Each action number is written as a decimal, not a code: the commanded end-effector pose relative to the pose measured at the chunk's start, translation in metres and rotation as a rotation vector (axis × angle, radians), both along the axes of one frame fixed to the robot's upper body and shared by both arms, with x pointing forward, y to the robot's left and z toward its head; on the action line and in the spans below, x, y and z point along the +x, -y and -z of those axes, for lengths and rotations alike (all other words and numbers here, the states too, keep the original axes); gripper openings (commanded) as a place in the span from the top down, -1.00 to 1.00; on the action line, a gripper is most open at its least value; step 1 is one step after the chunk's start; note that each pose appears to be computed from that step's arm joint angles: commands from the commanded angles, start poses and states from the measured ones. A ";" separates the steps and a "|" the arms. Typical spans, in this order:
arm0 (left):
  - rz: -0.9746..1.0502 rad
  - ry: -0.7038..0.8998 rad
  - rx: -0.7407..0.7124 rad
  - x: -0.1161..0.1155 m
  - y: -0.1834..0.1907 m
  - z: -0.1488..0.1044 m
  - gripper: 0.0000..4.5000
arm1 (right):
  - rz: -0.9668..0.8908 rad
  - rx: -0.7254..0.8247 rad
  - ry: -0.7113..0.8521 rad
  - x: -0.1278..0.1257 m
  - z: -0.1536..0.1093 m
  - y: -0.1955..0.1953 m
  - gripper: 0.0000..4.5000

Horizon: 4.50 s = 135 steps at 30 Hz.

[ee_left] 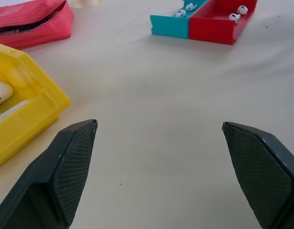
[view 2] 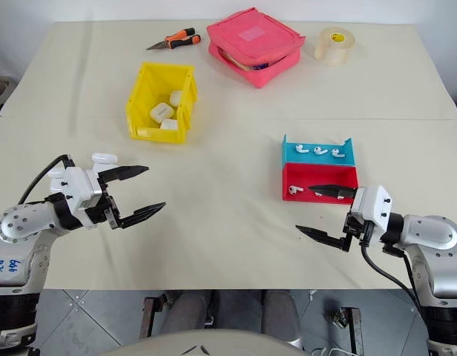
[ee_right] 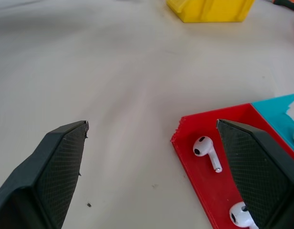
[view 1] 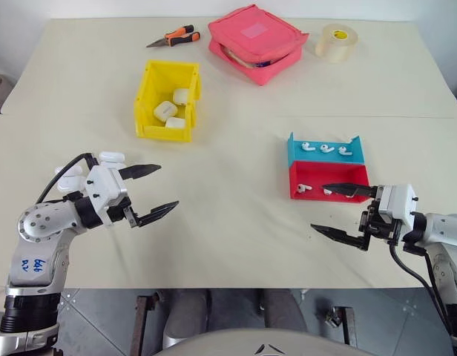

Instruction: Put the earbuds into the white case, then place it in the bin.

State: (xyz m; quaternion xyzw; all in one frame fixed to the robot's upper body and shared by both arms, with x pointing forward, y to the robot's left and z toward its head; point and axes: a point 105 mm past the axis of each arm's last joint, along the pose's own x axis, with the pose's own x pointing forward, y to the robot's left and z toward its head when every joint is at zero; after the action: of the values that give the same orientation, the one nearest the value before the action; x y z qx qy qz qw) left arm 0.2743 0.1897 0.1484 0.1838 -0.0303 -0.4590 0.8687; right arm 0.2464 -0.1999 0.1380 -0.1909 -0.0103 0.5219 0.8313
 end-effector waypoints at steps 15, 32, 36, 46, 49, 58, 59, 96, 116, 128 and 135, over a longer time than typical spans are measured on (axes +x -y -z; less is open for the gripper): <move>-0.892 -0.087 -0.175 -0.057 -0.110 0.025 -0.98 | -0.205 0.210 0.192 0.021 -0.044 -0.073 -1.00; -1.210 -0.431 -0.106 -0.006 -0.134 -0.003 -0.98 | -0.210 0.191 0.091 0.015 -0.040 -0.078 -1.00; -1.265 -0.536 -0.084 0.004 -0.141 -0.007 -0.98 | -0.209 0.192 0.084 0.013 -0.038 -0.079 -1.00; -1.336 -0.597 -0.067 0.008 -0.159 -0.009 -0.98 | -0.154 0.209 0.102 0.014 -0.036 -0.078 -1.00; -1.321 -0.631 -0.073 0.011 -0.159 -0.003 -0.98 | -0.146 0.209 0.106 0.014 -0.036 -0.078 -1.00; -1.315 -0.647 -0.070 0.024 -0.165 0.005 -0.98 | -0.121 0.212 0.126 0.015 -0.037 -0.077 -1.00; -1.320 -0.646 -0.064 0.024 -0.166 0.007 -0.98 | -0.120 0.212 0.128 0.015 -0.036 -0.078 -1.00; -1.248 -0.749 -0.032 -0.013 -0.153 0.026 -0.99 | -0.110 0.215 0.124 0.019 -0.035 -0.078 -1.00; -1.165 -0.738 0.016 0.000 -0.157 0.028 -0.99 | -0.097 0.219 0.135 0.020 -0.038 -0.079 -1.00; -1.153 -0.789 0.040 -0.005 -0.160 0.032 -0.75 | -0.083 0.228 0.144 0.021 -0.038 -0.079 -1.00; -1.088 -0.748 -0.079 -0.010 -0.146 0.027 -0.49 | -0.077 0.218 0.145 0.024 -0.038 -0.076 -1.00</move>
State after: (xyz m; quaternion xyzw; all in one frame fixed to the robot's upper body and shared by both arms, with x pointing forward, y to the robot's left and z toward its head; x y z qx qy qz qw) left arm 0.2679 0.3399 0.1217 -0.0158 0.3618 0.0244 0.9318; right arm 0.2721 -0.1230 0.1650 -0.1255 -0.1104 0.5353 0.8280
